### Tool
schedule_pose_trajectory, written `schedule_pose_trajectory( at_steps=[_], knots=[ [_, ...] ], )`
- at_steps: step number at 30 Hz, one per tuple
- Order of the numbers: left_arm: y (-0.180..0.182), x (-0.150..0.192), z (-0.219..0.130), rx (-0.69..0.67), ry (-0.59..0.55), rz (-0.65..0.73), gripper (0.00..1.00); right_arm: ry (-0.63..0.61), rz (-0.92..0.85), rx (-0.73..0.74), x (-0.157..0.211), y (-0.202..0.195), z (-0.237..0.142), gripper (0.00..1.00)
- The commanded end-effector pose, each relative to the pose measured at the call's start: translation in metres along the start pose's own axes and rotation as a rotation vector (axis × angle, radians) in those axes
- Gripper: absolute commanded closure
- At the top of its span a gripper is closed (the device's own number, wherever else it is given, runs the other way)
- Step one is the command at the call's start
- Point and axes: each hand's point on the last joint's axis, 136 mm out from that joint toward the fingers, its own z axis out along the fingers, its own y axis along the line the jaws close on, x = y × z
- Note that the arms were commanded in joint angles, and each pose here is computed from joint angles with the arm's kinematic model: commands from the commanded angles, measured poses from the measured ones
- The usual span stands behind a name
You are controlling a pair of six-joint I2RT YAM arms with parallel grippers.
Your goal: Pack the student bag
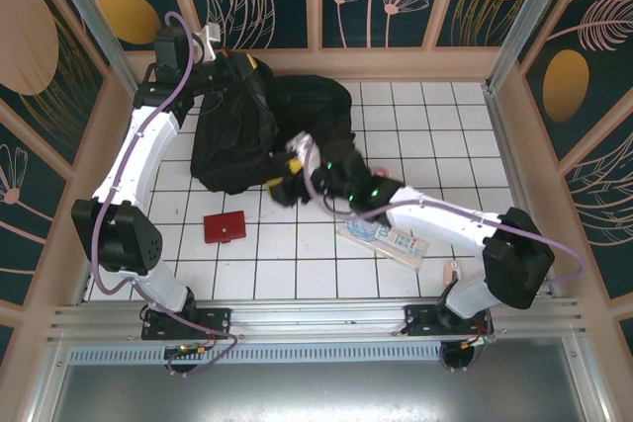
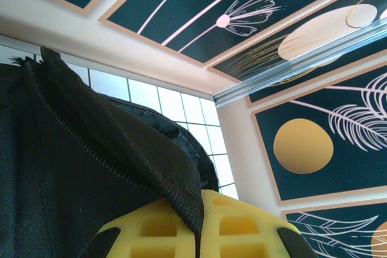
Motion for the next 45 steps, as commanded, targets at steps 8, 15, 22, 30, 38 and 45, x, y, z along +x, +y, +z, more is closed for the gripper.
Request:
schedule_pose_trajectory(
  at_steps=[8, 15, 22, 30, 38, 45],
  knots=[
    [-0.035, -0.022, -0.016, 0.100, -0.079, 0.083, 1.00, 0.119, -0.557, -0.038, 0.075, 0.043, 0.090, 0.15],
    [-0.036, -0.023, -0.018, 0.112, -0.079, 0.082, 1.00, 0.184, -0.589, -0.099, 0.092, 0.042, 0.142, 0.09],
    [-0.037, -0.021, -0.019, 0.123, -0.073, 0.078, 1.00, 0.277, -0.560, -0.199, 0.116, 0.050, 0.176, 0.03],
    [-0.038, -0.019, -0.020, 0.133, -0.069, 0.078, 1.00, 0.405, -0.516, -0.181, 0.151, 0.035, 0.211, 0.01],
    [-0.040, -0.018, -0.021, 0.145, -0.067, 0.080, 1.00, 0.522, -0.409, -0.124, 0.176, 0.011, 0.225, 0.10],
    [-0.043, -0.019, -0.023, 0.153, -0.068, 0.080, 1.00, 0.559, -0.363, -0.042, 0.189, -0.003, 0.203, 0.29]
  ],
)
